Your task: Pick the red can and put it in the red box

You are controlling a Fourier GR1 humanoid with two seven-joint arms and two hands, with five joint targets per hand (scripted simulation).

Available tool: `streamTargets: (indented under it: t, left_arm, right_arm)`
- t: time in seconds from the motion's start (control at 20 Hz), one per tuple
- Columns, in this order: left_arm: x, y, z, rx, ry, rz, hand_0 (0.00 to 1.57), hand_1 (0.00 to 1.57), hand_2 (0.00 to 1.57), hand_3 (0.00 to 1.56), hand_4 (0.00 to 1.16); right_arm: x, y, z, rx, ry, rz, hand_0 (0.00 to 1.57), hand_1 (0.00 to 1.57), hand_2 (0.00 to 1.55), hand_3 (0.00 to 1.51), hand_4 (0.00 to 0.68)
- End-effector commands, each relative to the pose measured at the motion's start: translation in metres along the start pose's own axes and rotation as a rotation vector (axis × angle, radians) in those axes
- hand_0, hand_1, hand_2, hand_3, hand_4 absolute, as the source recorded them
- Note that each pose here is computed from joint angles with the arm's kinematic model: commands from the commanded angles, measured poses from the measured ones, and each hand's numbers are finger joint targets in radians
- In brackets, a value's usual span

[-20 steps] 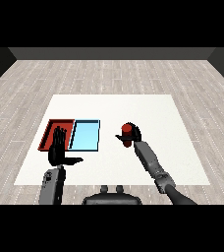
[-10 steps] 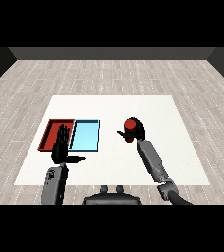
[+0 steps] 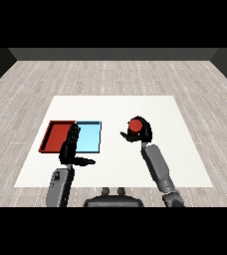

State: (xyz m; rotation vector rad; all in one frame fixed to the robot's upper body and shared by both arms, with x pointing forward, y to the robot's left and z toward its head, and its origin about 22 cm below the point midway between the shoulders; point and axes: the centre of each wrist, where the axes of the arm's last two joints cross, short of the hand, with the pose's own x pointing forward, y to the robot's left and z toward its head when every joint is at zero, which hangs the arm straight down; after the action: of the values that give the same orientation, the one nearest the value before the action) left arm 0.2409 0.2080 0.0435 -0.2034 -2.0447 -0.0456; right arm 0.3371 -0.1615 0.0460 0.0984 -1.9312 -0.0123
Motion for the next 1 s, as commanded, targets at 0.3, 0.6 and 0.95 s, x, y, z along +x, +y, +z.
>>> streamTargets:
  t: [0.3, 0.6, 0.95]
  left_arm:
    - [0.001, -0.058, -0.0118, -0.069, 0.077, -0.029, 0.00, 0.00, 0.00, 0.00, 0.00]
    - [-0.024, -0.058, -0.0351, -0.097, 0.141, -0.042, 0.00, 0.00, 0.00, 0.00, 0.00]
    - [-0.035, -0.084, -0.0218, -0.116, 0.188, -0.021, 0.00, 0.00, 0.00, 0.00, 0.00]
  right_arm:
    - [0.035, 0.031, 0.011, 0.017, -0.077, 0.004, 1.44, 1.44, 1.40, 1.38, 0.628]
    - [0.041, 0.055, 0.036, 0.028, -0.132, -0.037, 1.44, 1.44, 1.42, 1.40, 0.634]
    - [0.046, 0.065, 0.034, 0.051, -0.174, -0.041, 1.44, 1.44, 1.44, 1.40, 0.624]
